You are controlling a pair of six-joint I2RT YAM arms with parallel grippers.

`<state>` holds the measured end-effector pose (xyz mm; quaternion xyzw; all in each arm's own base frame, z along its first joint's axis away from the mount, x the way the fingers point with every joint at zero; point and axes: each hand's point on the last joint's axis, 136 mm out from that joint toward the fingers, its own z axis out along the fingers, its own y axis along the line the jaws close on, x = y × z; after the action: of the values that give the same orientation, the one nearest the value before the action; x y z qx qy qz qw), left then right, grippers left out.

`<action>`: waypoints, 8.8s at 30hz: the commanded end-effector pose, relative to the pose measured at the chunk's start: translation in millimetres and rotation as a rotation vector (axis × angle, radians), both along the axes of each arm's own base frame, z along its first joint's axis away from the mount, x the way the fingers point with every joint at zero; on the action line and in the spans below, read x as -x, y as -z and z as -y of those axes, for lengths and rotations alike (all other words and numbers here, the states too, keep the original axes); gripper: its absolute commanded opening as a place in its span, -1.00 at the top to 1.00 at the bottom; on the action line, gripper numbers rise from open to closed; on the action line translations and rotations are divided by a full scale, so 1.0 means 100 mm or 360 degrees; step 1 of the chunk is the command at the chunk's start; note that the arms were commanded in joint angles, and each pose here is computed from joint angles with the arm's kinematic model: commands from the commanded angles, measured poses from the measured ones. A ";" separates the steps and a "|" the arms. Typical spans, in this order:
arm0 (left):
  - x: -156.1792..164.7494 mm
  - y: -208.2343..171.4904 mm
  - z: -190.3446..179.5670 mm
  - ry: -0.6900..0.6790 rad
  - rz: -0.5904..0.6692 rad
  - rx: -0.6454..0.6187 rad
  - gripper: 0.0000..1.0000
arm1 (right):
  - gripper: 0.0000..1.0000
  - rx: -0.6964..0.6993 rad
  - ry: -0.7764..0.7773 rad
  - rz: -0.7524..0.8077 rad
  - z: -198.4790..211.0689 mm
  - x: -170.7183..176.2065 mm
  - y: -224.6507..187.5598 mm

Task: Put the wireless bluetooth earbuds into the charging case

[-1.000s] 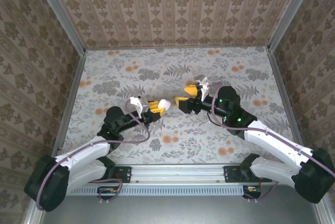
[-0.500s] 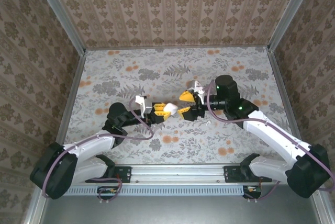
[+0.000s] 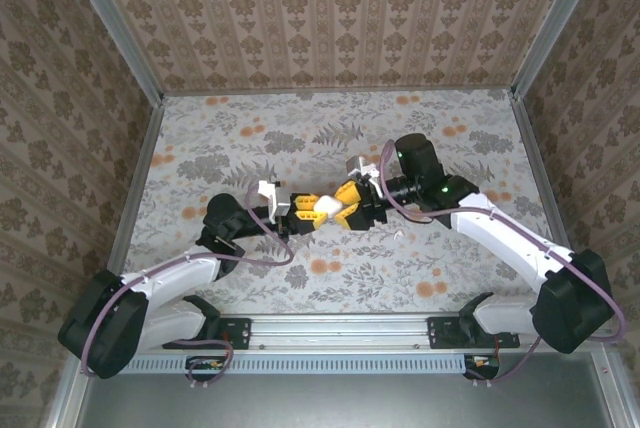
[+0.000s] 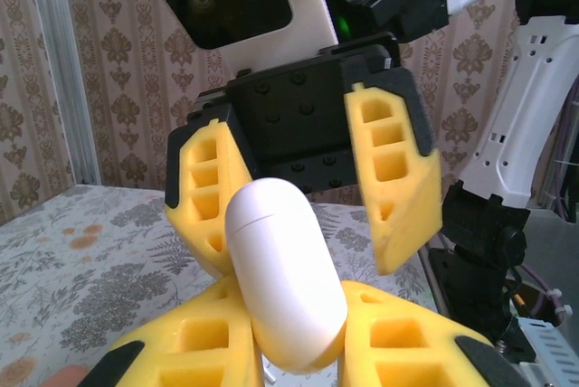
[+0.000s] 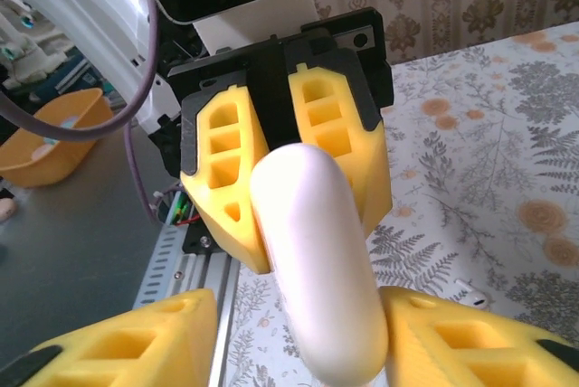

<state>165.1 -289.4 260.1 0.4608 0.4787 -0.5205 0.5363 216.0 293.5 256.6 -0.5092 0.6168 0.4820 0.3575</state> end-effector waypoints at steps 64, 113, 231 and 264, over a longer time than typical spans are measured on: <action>0.21 0.34 0.19 0.0004 0.0235 -0.0504 0.13 | 0.69 0.0674 -0.0069 0.0647 0.04 0.21 0.34; 0.22 0.33 0.18 0.0040 0.0223 -0.0463 0.75 | 0.01 0.0561 0.0524 0.0638 0.36 -0.33 0.03; -1.23 0.90 -2.19 -0.2002 -0.0797 -0.0438 0.85 | 0.21 0.0861 0.1482 -0.1441 -1.41 -1.29 2.21; -1.24 0.88 -2.23 -0.2019 -0.0799 -0.0437 0.85 | 0.12 0.1228 0.1598 -0.1263 -1.30 -1.16 2.18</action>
<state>290.1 -69.4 167.9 0.0303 0.8298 -0.1290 0.5421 333.6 425.8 41.4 -0.0405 0.9808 0.1702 0.0861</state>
